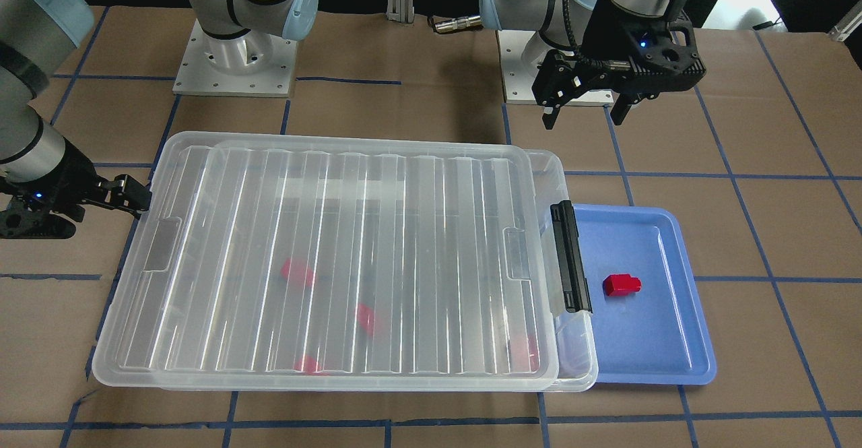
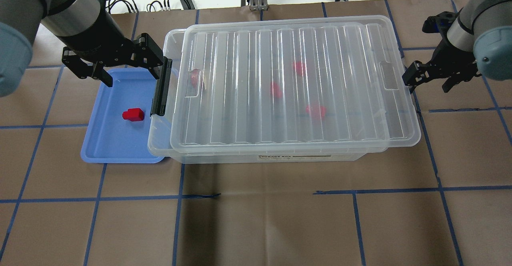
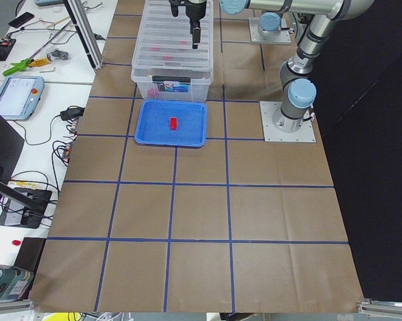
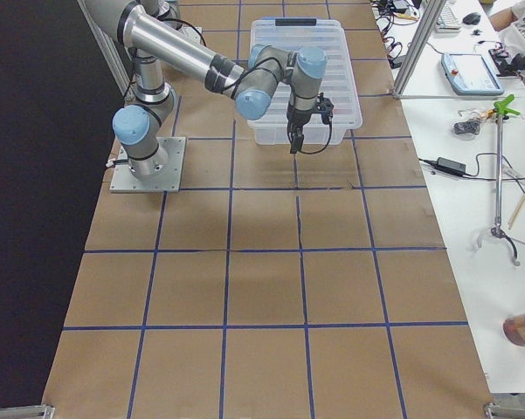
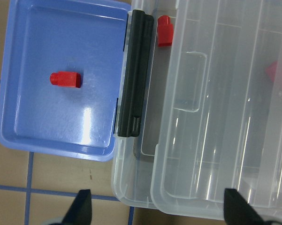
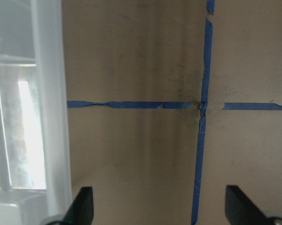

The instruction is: Place red block in blue tray from box

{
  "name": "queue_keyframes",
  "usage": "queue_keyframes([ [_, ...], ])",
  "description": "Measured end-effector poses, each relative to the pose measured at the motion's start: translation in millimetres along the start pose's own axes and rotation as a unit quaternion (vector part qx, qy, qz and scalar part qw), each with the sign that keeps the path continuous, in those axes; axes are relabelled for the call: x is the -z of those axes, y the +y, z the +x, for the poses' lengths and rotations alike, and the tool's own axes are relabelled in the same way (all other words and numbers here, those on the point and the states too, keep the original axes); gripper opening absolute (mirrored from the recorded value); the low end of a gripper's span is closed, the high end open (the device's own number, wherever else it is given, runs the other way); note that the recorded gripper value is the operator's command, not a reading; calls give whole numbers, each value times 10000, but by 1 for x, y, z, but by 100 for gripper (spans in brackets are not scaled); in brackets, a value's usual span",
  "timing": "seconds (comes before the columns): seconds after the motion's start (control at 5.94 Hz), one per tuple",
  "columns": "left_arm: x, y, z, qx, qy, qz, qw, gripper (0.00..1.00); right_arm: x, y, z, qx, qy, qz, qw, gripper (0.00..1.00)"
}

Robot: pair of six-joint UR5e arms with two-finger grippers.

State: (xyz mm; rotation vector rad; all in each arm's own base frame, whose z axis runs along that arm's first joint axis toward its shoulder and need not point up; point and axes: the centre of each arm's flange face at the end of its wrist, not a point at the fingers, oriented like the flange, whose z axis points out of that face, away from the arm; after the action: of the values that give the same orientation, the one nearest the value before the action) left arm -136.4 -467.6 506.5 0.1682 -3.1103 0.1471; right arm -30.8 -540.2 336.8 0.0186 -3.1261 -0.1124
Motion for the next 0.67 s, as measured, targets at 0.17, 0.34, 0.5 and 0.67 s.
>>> queue_keyframes([
  [0.17,-1,0,0,-102,34,123,9999,99,0,-1,-11,-37,7,0,10000,100],
  [0.34,-1,0,1,-137,42,165,9998,99,0,0,-16,-39,11,-1,10000,100],
  [0.5,0,0,1,-158,42,181,9997,99,1,1,-19,-36,16,12,10000,100],
  [0.67,2,-1,0,-278,34,181,9994,99,3,3,-21,-25,17,21,10000,100],
])
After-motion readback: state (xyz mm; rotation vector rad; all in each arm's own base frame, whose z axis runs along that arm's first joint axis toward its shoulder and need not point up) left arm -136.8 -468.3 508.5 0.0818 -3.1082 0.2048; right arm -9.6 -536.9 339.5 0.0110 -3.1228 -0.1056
